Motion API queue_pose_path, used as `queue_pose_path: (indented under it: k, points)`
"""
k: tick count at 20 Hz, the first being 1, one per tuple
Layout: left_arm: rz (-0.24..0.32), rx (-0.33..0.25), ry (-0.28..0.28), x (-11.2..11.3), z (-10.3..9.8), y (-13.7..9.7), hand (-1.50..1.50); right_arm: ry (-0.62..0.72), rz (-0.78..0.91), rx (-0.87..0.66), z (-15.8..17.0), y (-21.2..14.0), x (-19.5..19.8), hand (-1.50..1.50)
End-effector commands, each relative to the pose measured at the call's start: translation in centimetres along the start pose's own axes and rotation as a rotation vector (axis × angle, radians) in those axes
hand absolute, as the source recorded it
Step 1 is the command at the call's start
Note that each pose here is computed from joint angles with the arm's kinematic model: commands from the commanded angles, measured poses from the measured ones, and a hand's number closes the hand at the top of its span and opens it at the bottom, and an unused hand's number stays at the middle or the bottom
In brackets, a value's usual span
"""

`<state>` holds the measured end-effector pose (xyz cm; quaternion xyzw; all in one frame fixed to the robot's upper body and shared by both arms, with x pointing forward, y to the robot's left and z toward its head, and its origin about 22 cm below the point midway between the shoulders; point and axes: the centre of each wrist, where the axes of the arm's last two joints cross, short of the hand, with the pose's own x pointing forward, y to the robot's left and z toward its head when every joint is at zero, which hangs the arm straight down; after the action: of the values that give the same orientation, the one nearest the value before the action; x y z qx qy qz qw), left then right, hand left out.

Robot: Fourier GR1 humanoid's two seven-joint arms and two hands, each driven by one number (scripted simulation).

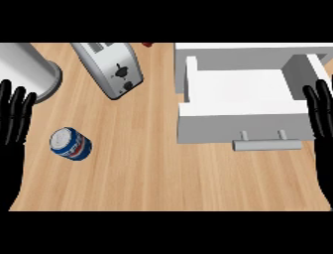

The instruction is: Pick up the can, place it into the drawer and close the drawer

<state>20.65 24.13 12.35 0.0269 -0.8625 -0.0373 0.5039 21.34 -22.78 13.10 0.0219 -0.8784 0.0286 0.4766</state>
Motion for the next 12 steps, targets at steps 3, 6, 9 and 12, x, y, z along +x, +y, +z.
queue_pose_path:
  k: [3, 6, 9, 12]
  points:
    - [0.178, -0.324, -0.048, 0.1, -0.2, 1.4, -1.5, 0.011, 0.073, -0.039, -0.3, -1.2, -0.3, -1.5]
    - [0.325, -0.562, -0.13, 0.5, -0.5, 1.1, -1.5, 0.005, 0.113, -0.027, 0.0, -1.4, 0.4, -1.5]
    - [0.148, -0.548, 0.282, -2.7, 1.5, 4.3, -1.5, 0.347, 0.118, -0.12, 2.2, -2.3, -2.1, -1.5]
    - [0.136, -0.585, 0.304, -2.7, 1.0, 7.4, -1.5, 0.367, 0.116, -0.114, 3.3, -2.1, -1.4, -1.5]
